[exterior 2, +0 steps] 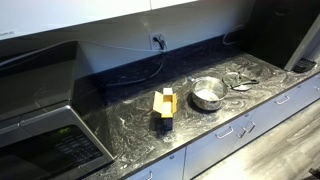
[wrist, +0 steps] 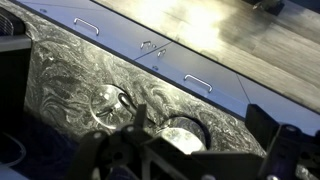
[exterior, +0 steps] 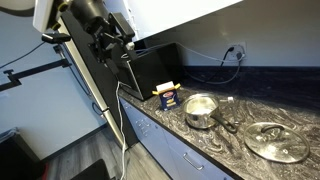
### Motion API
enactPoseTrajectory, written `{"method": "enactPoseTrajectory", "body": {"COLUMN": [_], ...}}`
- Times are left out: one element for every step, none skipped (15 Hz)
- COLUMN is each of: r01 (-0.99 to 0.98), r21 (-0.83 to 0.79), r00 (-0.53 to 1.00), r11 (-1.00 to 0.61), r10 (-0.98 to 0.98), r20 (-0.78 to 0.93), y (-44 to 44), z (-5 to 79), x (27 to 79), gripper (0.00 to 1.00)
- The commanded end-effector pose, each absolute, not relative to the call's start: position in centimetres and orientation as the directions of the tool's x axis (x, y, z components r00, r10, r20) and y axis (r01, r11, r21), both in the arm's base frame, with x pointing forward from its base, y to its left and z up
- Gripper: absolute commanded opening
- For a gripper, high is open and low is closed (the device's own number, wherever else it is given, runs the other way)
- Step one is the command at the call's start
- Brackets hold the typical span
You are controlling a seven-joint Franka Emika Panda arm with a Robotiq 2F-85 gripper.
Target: Pour the contents in the box into the pot
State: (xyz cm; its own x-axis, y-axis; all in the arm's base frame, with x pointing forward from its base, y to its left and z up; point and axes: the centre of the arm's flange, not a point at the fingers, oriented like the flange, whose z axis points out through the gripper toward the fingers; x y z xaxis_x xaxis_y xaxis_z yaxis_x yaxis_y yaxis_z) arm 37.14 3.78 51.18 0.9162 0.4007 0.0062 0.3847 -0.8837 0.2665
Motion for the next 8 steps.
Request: {"method": "enactPoseTrajectory", "body": {"r01": [0.52,0.559,0.603,0.649,0.69,0.729,0.764,0.798], "r21": [0.34,0.351,0.353,0.343,0.336,0.328,0.32,0.309], "r00": [0.85,0.825,0.794,0.758,0.72,0.681,0.64,0.598], "r11": [-0.784,-0.751,-0.715,-0.679,-0.64,-0.602,-0.56,-0.518], "r10": [0.513,0.545,0.581,0.62,0.654,0.686,0.716,0.744], "r20": [-0.118,-0.148,-0.18,-0.206,-0.233,-0.256,-0.278,-0.297], "y": [8.1,9.7,11.4,12.8,14.2,15.4,16.4,17.0], "z": [48.1,46.7,45.3,44.2,43.1,42.2,41.3,40.5], "x": [40.2,40.3,40.3,40.2,40.1,39.7,39.5,39.3], "gripper": [1.0,1.0,1.0,1.0,1.0,1.0,1.0,1.0]}}
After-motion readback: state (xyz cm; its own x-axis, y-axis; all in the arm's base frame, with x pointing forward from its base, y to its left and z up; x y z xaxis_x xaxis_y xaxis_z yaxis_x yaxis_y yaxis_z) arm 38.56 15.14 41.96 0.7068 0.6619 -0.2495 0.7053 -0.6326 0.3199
